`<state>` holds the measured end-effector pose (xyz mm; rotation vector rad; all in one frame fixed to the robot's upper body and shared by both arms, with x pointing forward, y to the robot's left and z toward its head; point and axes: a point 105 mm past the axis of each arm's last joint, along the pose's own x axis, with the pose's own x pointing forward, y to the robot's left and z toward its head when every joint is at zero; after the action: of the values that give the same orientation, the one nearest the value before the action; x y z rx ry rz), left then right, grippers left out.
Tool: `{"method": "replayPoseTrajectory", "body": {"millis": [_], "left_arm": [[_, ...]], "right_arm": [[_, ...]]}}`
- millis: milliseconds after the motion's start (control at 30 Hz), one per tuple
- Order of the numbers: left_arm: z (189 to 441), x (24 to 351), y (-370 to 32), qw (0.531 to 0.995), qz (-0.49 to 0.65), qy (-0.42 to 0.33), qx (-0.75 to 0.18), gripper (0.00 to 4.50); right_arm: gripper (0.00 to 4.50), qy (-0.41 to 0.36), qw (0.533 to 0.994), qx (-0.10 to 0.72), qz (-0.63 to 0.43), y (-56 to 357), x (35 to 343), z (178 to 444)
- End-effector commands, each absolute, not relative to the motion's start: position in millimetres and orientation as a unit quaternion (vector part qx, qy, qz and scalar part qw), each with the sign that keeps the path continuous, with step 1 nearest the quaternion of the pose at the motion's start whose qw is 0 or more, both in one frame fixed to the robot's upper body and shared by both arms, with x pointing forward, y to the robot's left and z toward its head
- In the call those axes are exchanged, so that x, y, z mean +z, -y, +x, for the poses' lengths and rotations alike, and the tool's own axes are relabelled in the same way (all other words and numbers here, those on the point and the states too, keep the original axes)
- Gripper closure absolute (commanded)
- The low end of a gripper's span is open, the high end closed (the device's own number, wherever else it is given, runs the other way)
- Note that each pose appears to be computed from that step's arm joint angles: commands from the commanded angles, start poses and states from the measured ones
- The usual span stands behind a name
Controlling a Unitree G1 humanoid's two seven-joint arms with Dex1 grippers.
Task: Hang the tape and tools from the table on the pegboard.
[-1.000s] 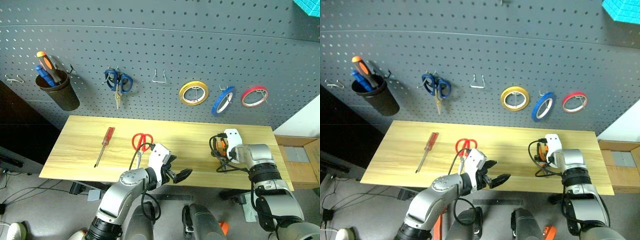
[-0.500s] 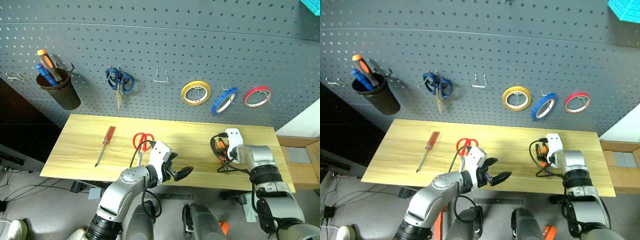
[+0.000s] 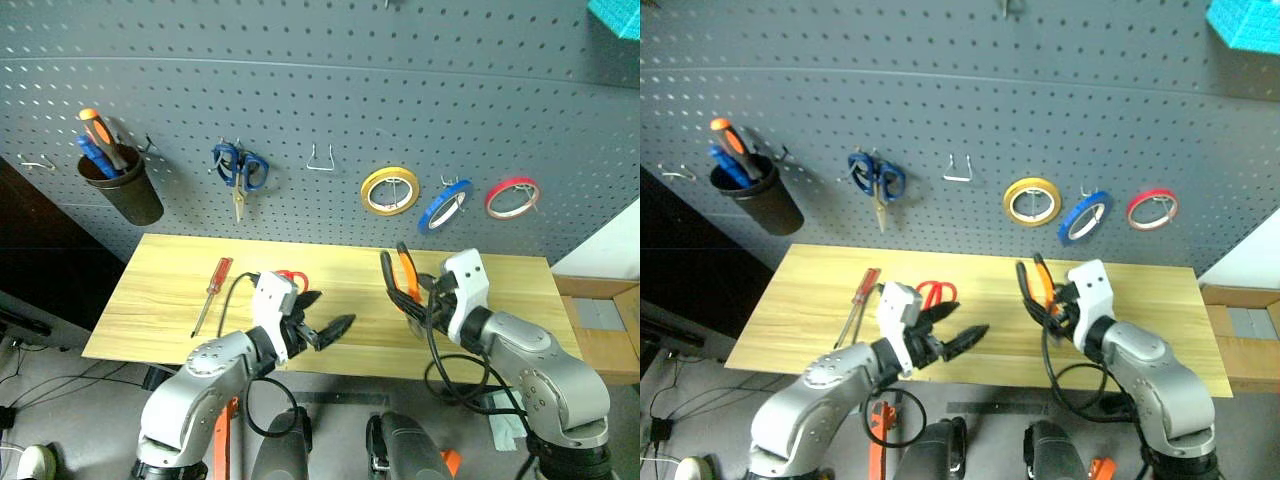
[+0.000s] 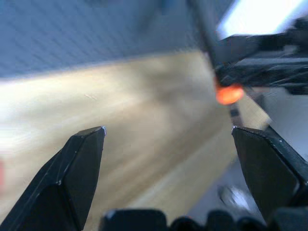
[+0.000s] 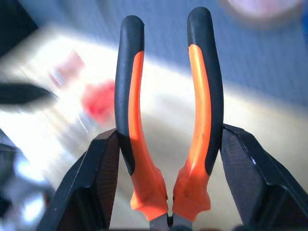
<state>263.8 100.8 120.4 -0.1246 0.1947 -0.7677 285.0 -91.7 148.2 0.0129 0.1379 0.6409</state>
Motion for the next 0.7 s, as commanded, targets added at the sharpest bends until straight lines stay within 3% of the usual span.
{"method": "replayPoseTrajectory", "body": {"millis": [33, 233, 433, 700], "left_arm": [[267, 149, -117, 0.939, -0.053, -0.049, -0.335, 0.00], [312, 186, -155, 0.971, -0.020, 0.015, -0.238, 0.00], [352, 206, -156, 0.974, 0.002, 0.049, -0.223, 0.00], [368, 197, -151, 0.973, 0.029, 0.036, -0.226, 0.00]], "right_arm": [[1.91, 0.043, 0.948, 0.315, -0.004, 74, 189, 296], [1.91, 0.173, 0.933, 0.315, -0.024, 41, 242, 342], [1.91, 0.265, 0.917, 0.297, -0.033, 17, 296, 391], [1.91, 0.283, 0.916, 0.282, -0.017, 10, 300, 415]]}}
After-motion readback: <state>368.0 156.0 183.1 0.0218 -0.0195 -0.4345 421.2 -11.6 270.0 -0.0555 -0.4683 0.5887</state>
